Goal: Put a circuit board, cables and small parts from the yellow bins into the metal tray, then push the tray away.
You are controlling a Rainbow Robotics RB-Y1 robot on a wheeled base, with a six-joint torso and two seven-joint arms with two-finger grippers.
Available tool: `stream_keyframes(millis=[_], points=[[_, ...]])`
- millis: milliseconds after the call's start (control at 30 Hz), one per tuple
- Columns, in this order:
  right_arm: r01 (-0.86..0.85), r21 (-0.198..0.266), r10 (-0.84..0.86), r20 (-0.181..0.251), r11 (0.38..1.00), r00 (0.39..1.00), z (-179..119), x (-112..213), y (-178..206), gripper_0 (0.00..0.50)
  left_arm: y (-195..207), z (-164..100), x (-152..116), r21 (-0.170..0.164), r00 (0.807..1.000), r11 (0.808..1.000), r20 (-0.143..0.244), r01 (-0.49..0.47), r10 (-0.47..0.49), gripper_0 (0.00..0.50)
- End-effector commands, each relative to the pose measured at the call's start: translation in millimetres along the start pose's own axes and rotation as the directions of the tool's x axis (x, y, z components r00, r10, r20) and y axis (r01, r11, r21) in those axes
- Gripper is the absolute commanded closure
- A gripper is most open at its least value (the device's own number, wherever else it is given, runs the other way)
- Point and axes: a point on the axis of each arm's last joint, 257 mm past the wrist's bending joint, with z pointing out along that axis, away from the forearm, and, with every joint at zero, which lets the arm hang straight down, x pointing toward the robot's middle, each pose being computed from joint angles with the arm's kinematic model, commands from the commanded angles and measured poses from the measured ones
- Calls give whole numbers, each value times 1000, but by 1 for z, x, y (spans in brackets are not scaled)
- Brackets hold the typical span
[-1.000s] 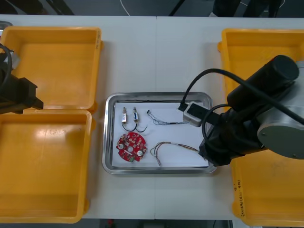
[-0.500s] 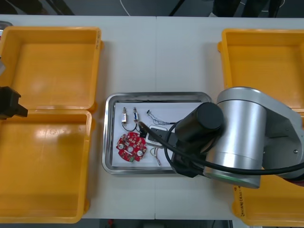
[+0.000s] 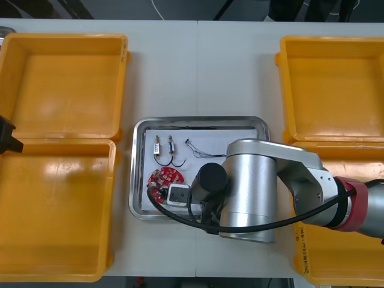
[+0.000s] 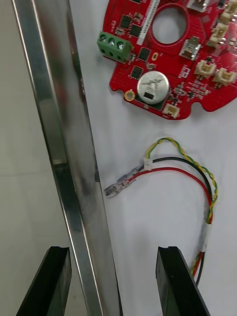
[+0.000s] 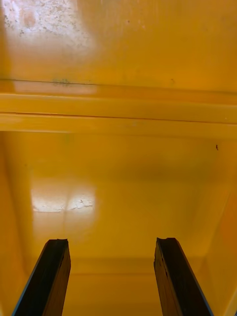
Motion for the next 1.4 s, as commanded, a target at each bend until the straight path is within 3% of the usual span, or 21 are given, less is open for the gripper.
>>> stream_keyframes(millis=[33,267,500,1267,1333,1367,1400], points=[[33,0,-33,19,999,999,1,-20,11,0,23,-16,-5,-74,996,993,27,-87,89,0],[46,-15,-47,-2,999,999,10,-20,25,0,25,-14,-2,-76,996,993,19,-87,89,0],[101,49,-101,-9,994,995,17,-24,29,0,25,-14,-2,-76,996,993,19,-87,89,0],[84,62,-83,-13,995,996,27,-33,26,0,25,-14,-2,-76,996,993,19,-87,89,0],[84,60,-83,-13,995,996,27,-33,26,175,25,-14,-2,-76,996,993,19,-87,89,0],[84,60,-83,-13,995,996,27,-33,26,311,25,-14,-2,-76,996,993,19,-87,89,0],[83,63,-83,-13,995,996,27,-33,25,363,25,-14,-2,-76,996,993,19,-87,89,0]])
